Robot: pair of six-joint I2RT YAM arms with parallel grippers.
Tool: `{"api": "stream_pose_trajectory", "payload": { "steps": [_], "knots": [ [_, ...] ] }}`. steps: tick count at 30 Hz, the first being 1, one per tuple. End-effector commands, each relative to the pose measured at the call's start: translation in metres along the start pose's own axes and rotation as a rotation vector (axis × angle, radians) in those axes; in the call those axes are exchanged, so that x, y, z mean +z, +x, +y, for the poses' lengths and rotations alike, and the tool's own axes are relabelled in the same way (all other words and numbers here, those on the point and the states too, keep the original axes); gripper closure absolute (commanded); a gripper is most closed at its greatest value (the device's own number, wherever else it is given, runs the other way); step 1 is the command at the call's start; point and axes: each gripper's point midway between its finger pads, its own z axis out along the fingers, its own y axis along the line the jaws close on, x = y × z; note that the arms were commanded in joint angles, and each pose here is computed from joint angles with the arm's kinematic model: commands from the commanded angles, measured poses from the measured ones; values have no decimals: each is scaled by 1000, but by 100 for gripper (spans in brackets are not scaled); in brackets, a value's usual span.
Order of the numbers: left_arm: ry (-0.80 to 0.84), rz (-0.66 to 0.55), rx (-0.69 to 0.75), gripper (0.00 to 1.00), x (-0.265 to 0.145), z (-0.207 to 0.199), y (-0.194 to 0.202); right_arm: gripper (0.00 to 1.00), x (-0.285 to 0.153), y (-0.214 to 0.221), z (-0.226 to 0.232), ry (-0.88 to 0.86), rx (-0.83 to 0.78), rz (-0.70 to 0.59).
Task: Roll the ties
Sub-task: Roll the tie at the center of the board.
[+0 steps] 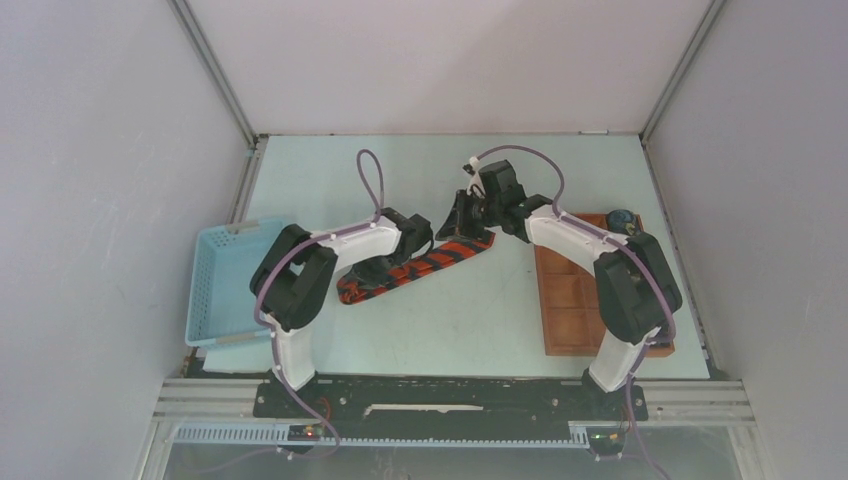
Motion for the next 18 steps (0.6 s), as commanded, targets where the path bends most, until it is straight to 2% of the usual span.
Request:
{"api": "stream_pose_trajectory", "payload": {
  "steps": [1,11,15,18],
  "knots": [
    [-35,-16,-9,84,-7,-3,-9,97,-19,-8,10,-21,-37,-47],
    [-67,14,34,80,-5,-19,-16,97,-34,-9,6,-22,-36,-68],
    [-65,22,35,73,-3,-27,-17,97,-38,-10,3,-17,-37,-72],
    [-61,22,25,63,-3,-30,-19,97,-40,-9,2,-18,-38,-73]
  ]
}}
